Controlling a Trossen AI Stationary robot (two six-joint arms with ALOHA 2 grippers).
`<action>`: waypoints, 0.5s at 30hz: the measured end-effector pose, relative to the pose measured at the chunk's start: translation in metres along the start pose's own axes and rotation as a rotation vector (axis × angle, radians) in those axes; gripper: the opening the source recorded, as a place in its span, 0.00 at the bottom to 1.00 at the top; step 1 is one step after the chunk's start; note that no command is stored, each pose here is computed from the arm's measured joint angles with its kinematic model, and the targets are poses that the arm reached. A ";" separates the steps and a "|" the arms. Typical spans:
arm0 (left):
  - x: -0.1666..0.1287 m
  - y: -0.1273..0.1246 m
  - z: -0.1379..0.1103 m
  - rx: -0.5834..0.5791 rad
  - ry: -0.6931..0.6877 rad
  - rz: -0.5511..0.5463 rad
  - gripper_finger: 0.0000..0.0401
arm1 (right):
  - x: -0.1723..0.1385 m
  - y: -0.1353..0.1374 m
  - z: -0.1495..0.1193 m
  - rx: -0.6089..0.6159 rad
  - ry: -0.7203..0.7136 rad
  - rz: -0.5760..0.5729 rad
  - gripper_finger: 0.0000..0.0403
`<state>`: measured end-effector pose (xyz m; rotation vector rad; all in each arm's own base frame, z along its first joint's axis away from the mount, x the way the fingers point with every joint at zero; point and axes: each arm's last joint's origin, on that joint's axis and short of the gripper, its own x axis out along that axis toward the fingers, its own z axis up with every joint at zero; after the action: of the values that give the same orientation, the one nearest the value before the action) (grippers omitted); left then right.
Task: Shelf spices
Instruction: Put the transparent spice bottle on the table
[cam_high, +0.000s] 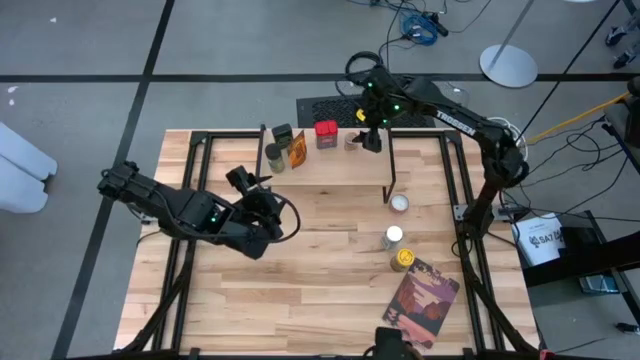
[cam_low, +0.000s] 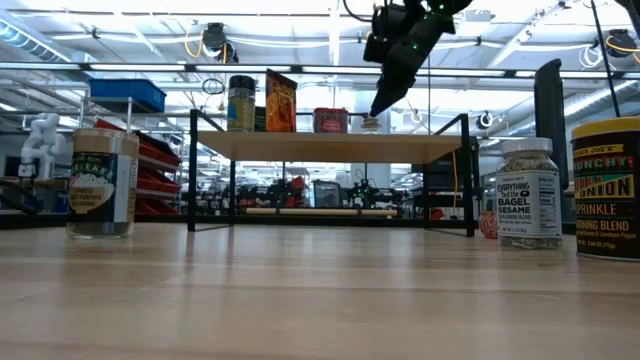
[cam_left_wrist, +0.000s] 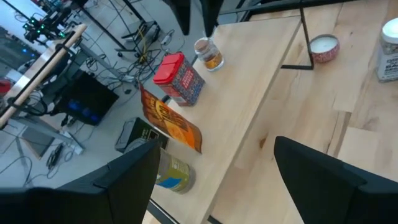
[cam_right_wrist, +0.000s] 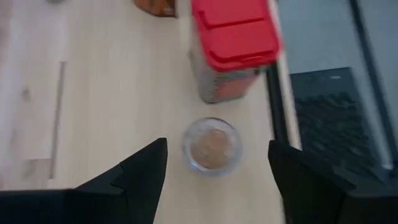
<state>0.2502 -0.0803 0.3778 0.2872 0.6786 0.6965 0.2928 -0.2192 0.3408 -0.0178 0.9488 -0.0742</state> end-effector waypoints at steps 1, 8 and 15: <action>0.001 0.001 0.000 -0.001 0.002 0.003 0.81 | 0.002 0.000 0.000 0.002 -0.002 0.013 0.66; 0.007 0.005 0.001 0.002 0.014 0.023 0.81 | 0.015 -0.001 -0.001 0.021 0.033 0.036 0.66; 0.009 0.007 0.002 0.002 0.020 0.033 0.81 | 0.027 -0.004 -0.004 0.027 0.069 0.055 0.66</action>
<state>0.2536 -0.0692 0.3778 0.2941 0.6950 0.7307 0.3047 -0.2246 0.3167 0.0363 1.0168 -0.0371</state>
